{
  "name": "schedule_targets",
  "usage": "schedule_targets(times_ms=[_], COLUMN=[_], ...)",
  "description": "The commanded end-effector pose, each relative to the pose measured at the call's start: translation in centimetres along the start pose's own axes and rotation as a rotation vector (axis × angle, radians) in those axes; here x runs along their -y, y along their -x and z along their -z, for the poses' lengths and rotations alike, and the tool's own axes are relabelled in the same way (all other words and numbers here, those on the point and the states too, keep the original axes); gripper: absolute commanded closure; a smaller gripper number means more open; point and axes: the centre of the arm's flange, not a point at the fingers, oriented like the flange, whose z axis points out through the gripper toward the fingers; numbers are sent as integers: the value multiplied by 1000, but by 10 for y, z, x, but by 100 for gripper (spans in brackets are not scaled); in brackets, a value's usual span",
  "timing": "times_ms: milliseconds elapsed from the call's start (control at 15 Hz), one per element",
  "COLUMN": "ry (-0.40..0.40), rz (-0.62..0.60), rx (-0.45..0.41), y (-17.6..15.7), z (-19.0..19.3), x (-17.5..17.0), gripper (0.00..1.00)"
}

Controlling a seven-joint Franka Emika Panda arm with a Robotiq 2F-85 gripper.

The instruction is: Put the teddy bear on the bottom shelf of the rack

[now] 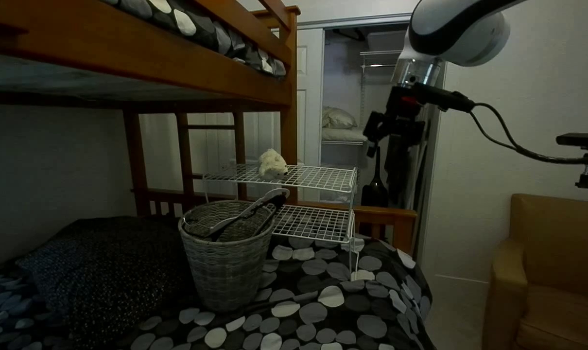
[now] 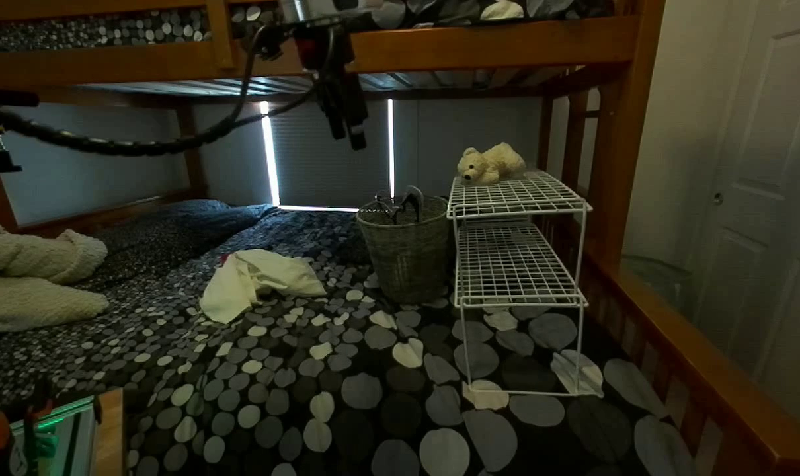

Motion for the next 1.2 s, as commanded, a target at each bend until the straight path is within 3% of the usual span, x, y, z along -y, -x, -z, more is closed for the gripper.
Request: schedule_targets(times_ms=[0,200,467,600,667,1067,1133], ry=[17,57,141,130,115,112,79], rz=[-39,-30,-18,-46,-21,-21,-26], rx=[-198,-293,-224,-184,-226,-232,-230], y=[-90,-150,-212,-235,-176,-184,-183], z=[34,54,41,28,21,20,12], x=[19,36,65,77,54,57,62], gripper=[0,0,0,0,0,0,0])
